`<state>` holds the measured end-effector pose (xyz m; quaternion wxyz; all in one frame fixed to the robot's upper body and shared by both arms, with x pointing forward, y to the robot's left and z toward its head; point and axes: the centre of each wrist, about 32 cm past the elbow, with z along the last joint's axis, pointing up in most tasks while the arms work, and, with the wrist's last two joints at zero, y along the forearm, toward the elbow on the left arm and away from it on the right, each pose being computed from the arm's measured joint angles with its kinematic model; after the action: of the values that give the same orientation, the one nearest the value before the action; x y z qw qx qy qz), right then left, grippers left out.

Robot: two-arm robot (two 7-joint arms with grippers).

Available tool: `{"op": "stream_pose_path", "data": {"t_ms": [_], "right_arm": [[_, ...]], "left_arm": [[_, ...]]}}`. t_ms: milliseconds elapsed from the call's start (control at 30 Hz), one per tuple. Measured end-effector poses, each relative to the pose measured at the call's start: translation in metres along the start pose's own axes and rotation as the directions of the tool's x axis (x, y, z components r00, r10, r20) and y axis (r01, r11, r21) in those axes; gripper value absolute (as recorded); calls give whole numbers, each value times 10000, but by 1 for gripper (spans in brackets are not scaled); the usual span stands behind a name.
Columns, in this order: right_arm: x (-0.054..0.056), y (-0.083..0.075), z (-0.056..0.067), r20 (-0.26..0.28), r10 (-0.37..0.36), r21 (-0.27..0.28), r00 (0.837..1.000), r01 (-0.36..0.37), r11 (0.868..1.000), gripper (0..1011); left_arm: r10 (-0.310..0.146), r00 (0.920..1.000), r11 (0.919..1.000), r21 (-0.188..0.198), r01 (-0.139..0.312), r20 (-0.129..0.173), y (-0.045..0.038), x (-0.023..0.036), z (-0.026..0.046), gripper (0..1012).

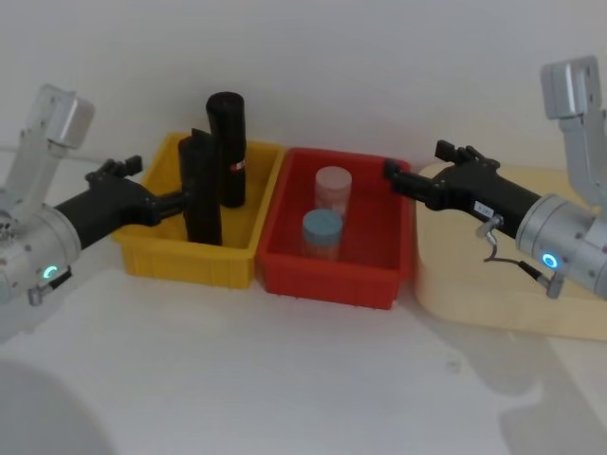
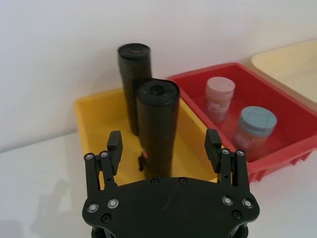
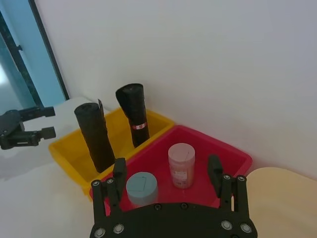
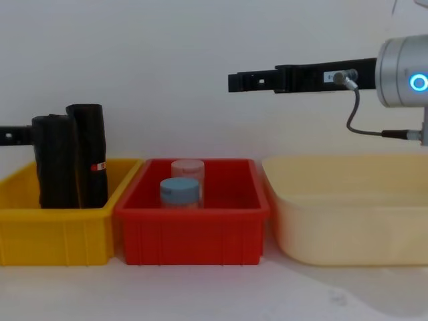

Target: Pick up the garbage bag with the one hand and transfer it to the other hand.

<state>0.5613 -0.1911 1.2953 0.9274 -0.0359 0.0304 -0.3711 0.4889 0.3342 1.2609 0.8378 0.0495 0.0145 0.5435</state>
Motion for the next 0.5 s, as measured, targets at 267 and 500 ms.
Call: {"op": "stream_pose_path", "data": {"t_ms": [267, 500], "right_arm": [[39, 46, 41, -78, 6, -261, 10000, -8, 9997, 1001], [77, 76, 74, -159, 82, -383, 9998, -88, 9992, 1002]], "left_arm": [[-484, 9986, 9988, 19, 485, -233, -155, -37, -51, 1001], [-657, 9976, 9978, -28, 656, -197, -283, -76, -66, 1001]]}}
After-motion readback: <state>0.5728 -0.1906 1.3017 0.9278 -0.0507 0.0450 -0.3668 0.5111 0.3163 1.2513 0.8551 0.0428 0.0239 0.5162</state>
